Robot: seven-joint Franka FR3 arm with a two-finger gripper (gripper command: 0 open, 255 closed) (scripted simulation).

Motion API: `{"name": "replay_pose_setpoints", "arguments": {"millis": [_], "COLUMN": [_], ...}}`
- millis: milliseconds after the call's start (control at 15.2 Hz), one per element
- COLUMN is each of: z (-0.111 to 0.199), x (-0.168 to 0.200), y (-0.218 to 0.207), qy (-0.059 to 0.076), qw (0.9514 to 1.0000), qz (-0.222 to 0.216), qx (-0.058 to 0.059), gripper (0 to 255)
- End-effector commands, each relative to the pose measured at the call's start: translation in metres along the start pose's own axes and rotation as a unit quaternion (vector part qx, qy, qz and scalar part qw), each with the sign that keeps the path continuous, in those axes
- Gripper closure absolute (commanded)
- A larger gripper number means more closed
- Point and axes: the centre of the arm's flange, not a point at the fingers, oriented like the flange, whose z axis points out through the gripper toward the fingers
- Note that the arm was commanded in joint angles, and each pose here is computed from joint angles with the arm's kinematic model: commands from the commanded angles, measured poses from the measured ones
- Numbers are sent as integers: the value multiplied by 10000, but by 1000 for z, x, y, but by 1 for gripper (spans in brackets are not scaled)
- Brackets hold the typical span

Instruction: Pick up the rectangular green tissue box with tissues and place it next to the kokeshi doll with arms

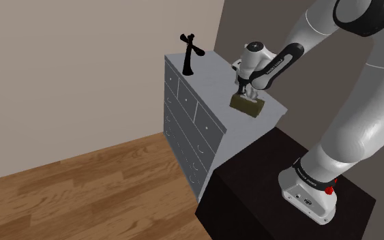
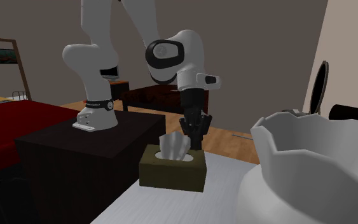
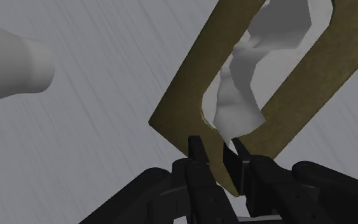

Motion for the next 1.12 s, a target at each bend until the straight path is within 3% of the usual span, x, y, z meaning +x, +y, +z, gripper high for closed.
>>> {"name": "replay_pose_setpoints", "arguments": {"millis": [0, 396, 1056], "z": [1, 1, -47], "x": [0, 0, -9], "y": [-1, -1, 18], "qy": [-8, -8, -8], "qw": [10000, 10000, 10000], "qz": [-5, -5, -5], "qx": [13, 12, 12], "gripper": [255, 255, 255]}}
